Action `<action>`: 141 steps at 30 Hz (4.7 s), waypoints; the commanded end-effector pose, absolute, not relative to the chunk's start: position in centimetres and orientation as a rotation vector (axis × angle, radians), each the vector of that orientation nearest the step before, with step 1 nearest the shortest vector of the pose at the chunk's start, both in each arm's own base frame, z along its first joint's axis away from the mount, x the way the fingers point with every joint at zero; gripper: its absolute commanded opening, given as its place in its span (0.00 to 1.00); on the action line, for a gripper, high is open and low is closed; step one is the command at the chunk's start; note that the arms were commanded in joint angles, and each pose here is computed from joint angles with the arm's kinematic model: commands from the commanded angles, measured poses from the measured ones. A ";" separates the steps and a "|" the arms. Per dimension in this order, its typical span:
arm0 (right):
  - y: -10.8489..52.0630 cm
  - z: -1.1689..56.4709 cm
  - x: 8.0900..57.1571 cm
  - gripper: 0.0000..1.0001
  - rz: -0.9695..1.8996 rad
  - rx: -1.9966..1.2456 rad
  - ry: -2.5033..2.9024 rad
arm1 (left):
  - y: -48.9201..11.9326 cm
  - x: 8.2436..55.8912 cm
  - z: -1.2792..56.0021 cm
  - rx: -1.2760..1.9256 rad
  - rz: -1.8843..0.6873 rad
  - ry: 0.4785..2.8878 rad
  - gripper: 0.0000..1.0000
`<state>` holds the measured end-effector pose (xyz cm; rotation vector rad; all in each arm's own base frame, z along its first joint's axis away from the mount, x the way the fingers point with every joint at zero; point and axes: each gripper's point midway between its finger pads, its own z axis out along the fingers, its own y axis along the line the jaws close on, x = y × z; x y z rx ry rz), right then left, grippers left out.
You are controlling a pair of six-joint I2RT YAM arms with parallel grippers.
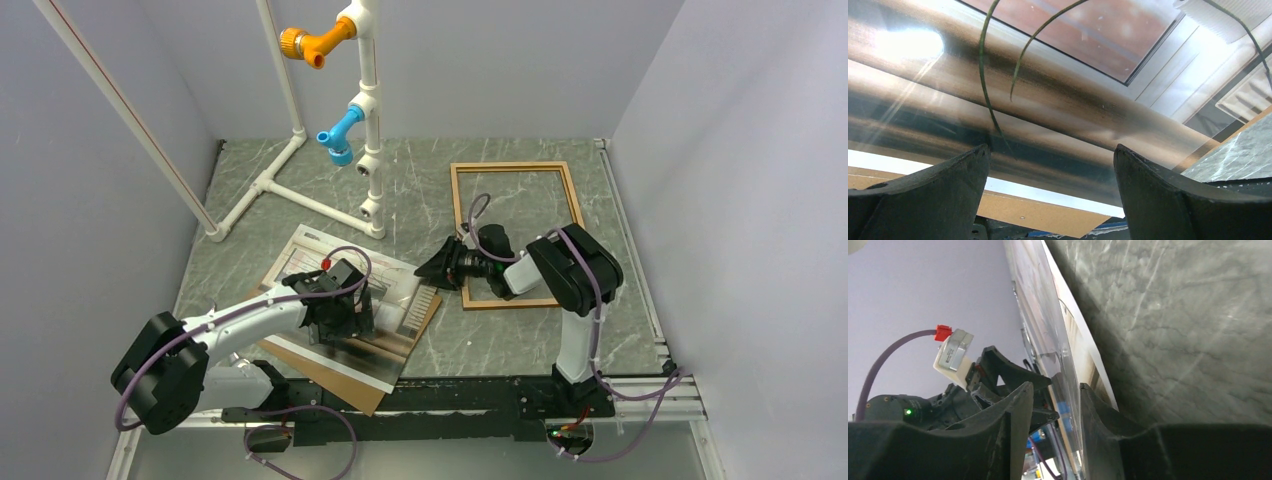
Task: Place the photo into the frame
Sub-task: Pick up the photo frame item at the center of the board, then place the photo frame item at the center of the board.
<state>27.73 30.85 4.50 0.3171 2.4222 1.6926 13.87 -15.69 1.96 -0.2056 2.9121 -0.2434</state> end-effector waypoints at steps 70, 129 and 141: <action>8.9 29.1 22.4 0.00 0.410 0.435 2.073 | -18.6 14.8 9.9 -0.162 -0.677 2.610 0.99; 1.9 21.2 24.2 0.00 0.707 1.004 1.833 | -19.7 14.5 8.1 -0.170 -0.714 2.651 0.99; 7.0 17.0 20.3 0.17 0.913 0.822 2.081 | -19.3 15.0 9.4 -0.204 -0.705 2.605 0.99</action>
